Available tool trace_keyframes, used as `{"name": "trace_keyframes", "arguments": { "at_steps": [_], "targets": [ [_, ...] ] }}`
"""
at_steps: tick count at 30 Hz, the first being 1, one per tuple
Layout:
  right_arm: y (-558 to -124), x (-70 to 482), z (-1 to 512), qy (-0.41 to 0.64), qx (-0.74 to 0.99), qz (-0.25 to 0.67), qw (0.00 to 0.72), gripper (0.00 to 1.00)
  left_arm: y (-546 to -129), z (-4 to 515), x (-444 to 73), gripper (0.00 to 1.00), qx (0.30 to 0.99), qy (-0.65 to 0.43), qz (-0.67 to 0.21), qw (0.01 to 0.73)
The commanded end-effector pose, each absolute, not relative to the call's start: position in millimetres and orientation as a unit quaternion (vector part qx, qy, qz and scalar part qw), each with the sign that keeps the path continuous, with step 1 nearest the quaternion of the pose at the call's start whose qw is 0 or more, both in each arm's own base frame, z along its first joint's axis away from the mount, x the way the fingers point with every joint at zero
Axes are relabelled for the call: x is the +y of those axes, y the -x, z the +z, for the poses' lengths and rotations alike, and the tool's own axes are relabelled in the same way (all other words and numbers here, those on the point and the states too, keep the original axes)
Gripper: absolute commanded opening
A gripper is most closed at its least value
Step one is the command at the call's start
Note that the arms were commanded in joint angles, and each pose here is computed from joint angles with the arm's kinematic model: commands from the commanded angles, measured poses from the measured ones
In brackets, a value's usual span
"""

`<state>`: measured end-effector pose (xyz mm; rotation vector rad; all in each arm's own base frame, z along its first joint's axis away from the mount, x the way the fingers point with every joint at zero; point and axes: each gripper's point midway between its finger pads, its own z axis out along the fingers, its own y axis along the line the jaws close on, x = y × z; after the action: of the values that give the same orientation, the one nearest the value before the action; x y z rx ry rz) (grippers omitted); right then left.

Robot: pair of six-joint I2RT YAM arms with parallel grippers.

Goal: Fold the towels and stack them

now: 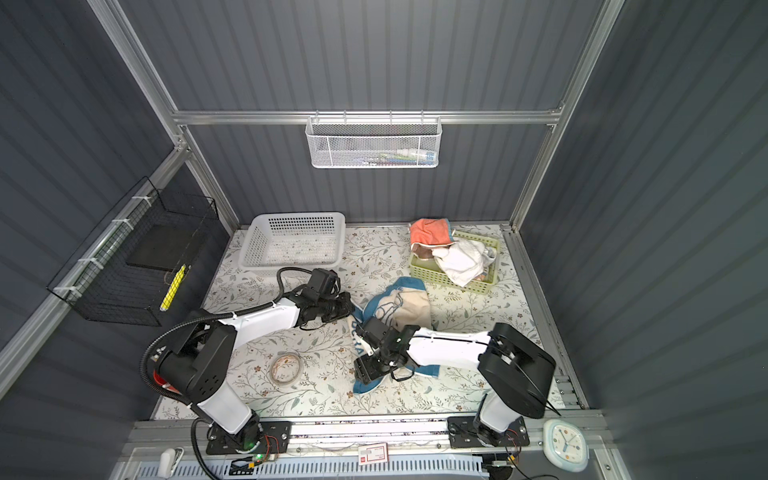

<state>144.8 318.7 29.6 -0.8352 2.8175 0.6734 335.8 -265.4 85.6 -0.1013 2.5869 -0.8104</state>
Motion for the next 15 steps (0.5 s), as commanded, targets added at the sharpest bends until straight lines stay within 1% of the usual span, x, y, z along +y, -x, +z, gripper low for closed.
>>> {"name": "trace_keyframes", "arguments": {
  "at_steps": [1,3,5,7,9,11,12,13,14,15],
  "targets": [
    [-153.1,323.9,46.1,0.314,0.921,0.213,0.086,0.66,-352.0,142.0,-268.1,0.00,0.911,0.029,-0.304,0.278],
    [-159.2,320.2,67.3,0.314,0.914,0.224,0.127,0.66,-350.6,150.8,-255.7,0.00,0.916,0.027,-0.275,0.291],
    [-164.9,316.3,93.1,0.302,0.905,0.250,0.166,0.66,-344.3,147.6,-225.3,0.00,0.932,0.042,-0.206,0.294],
    [-168.8,310.6,114.0,0.290,0.898,0.272,0.191,0.66,-333.6,147.1,-198.4,0.00,0.941,0.054,-0.167,0.291],
    [-176.2,298.8,124.3,0.272,0.901,0.269,0.207,0.66,-319.6,149.2,-171.4,0.00,0.944,0.071,-0.133,0.293],
    [-189.9,274.2,124.5,0.228,0.920,0.239,0.210,0.67,-303.3,153.0,-145.0,0.00,0.944,0.086,-0.097,0.302],
    [-196.8,261.2,122.1,0.200,0.931,0.224,0.208,0.68,-297.9,154.5,-135.6,0.08,0.943,0.092,-0.083,0.307],
    [-204.6,245.2,119.2,0.165,0.942,0.210,0.205,0.68,-293.2,156.2,-126.3,0.25,0.942,0.099,-0.070,0.314],
    [-209.6,229.4,113.5,0.135,0.950,0.201,0.199,0.69,-292.0,160.1,-122.9,0.38,0.939,0.101,-0.066,0.321],
    [-213.3,215.5,108.4,0.109,0.956,0.191,0.197,0.69,-292.4,163.4,-122.7,0.45,0.938,0.098,-0.067,0.325]
  ]
}}
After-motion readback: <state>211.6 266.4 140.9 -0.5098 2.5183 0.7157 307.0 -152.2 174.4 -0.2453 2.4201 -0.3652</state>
